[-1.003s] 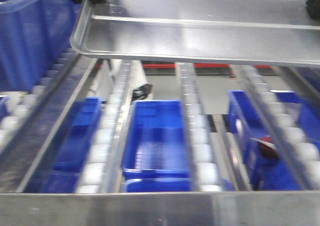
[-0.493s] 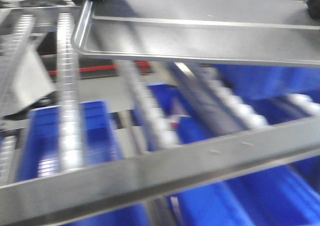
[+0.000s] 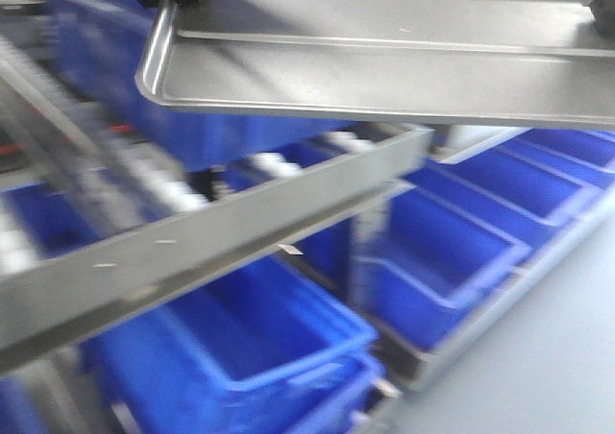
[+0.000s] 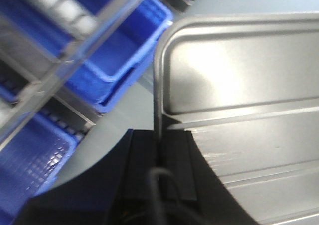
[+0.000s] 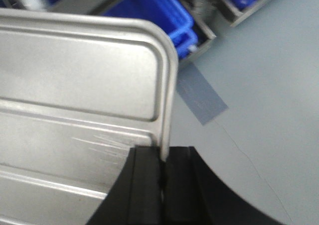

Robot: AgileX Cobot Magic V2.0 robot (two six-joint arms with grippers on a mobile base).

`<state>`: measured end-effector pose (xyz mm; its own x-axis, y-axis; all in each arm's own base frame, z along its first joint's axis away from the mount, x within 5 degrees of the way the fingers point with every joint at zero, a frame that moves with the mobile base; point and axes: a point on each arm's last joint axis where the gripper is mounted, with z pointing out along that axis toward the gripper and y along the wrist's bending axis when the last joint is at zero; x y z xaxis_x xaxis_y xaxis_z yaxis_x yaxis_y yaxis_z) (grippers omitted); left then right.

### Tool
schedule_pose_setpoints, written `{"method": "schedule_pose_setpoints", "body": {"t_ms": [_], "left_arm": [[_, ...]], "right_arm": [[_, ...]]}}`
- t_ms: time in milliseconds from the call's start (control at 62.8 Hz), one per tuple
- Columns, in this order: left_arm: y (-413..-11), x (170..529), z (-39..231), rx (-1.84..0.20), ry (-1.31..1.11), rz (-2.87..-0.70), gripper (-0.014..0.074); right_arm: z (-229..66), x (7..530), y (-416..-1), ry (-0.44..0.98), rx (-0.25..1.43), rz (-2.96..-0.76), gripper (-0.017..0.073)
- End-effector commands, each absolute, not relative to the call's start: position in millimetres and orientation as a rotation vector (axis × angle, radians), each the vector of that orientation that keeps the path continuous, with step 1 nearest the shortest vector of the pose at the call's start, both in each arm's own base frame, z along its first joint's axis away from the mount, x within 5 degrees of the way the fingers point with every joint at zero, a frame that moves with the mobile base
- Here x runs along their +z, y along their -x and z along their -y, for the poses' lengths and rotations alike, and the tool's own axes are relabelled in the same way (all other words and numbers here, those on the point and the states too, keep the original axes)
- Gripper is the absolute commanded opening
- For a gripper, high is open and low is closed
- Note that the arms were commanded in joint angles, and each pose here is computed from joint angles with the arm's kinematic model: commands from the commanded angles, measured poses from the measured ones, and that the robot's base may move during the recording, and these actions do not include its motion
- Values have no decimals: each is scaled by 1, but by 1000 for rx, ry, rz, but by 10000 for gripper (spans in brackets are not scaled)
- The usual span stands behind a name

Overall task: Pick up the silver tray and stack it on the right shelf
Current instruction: 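Hold the silver tray raised while the base drives to the other rack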

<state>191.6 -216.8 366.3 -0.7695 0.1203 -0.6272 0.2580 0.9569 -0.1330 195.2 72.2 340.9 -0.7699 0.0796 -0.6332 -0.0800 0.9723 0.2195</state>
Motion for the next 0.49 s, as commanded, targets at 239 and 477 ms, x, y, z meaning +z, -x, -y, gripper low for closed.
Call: {"method": "schedule_pose_setpoints", "body": {"t_ms": [239,477], "left_arm": [[-191,387,200,-199,-246,-2379,-93],[-191,387,200,-199,-246,-2379,-93]], "right_arm": [[-63,356,-196,43,211,-2350,57],[-63,356,-196,43,211,-2350,57]]}}
